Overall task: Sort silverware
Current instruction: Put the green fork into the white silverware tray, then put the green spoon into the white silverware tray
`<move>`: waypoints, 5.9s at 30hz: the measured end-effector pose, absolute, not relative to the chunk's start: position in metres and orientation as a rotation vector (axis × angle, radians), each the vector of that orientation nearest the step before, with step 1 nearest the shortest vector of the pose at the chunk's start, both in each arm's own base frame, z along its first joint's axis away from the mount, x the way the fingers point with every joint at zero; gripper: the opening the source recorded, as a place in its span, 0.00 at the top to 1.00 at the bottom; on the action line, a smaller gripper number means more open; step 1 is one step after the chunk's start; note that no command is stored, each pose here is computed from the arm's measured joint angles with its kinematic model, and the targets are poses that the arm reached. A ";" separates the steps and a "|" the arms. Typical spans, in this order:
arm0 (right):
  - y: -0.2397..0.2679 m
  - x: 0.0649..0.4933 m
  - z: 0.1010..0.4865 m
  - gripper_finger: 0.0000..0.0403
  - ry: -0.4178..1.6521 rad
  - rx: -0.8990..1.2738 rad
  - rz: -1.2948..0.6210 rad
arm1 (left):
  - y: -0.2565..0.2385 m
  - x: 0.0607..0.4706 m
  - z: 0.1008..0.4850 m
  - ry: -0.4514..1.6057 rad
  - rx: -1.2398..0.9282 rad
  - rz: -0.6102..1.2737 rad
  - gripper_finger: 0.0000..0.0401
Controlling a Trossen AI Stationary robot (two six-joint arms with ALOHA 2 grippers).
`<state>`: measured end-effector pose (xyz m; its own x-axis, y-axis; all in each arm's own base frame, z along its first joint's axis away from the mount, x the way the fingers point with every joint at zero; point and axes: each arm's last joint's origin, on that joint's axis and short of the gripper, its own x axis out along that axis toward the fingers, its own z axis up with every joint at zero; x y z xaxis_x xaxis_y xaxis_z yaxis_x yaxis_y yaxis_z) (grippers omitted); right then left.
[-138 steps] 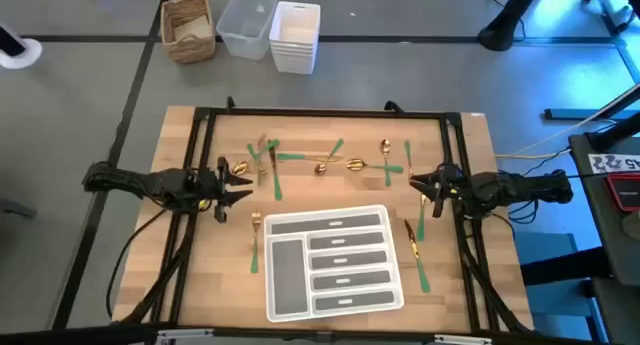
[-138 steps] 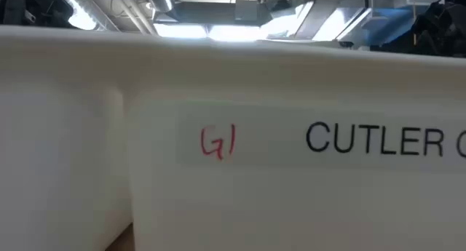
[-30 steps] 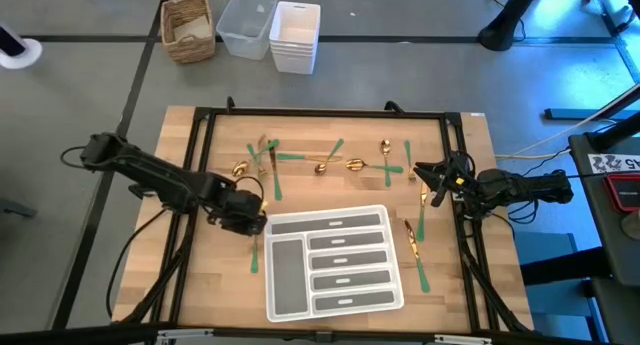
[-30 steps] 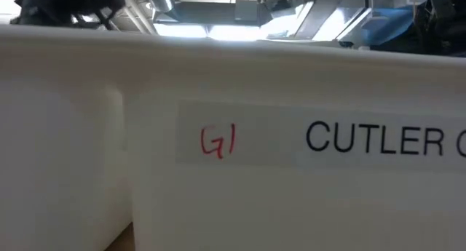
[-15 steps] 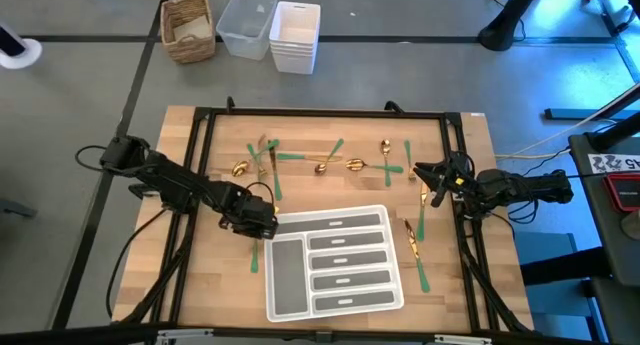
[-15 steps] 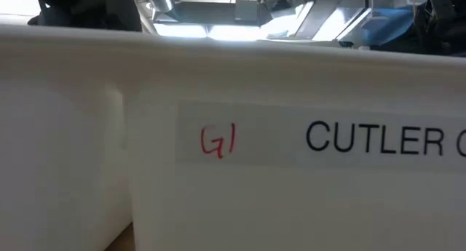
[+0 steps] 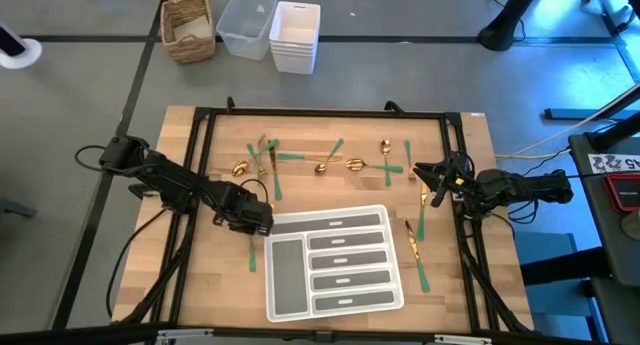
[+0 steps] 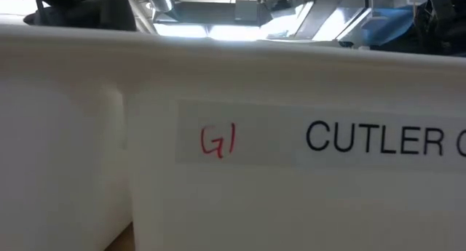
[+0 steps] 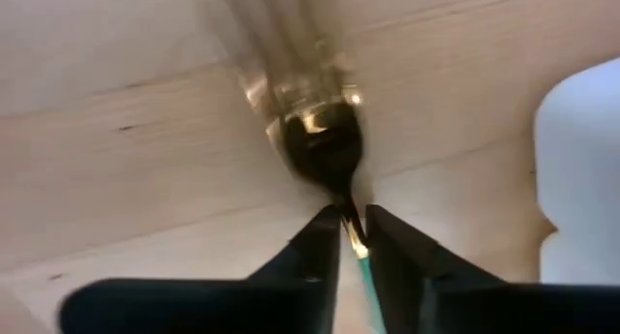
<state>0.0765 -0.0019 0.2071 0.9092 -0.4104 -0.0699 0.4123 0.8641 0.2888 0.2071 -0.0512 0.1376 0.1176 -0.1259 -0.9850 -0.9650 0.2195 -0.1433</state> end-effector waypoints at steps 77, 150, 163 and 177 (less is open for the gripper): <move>-0.002 0.076 0.207 0.76 0.016 0.268 -0.434 | -0.048 0.382 0.174 0.725 -0.260 -0.035 0.94; -0.119 0.253 0.137 0.76 1.013 0.015 -0.306 | 0.063 0.290 0.246 0.841 -0.301 0.245 0.78; -0.122 0.256 0.121 0.79 1.070 -0.011 -0.320 | 0.063 0.291 0.247 0.827 -0.298 0.243 0.78; -0.129 0.273 0.148 0.98 1.115 0.005 -0.301 | 0.063 0.291 0.247 0.829 -0.295 0.243 0.78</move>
<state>0.2726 -0.1293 0.1479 0.4038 -0.2357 -0.8840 0.2409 0.9595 -0.1458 0.2909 0.0630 0.2467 0.6521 0.0962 -0.7520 -0.3246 0.9318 -0.1622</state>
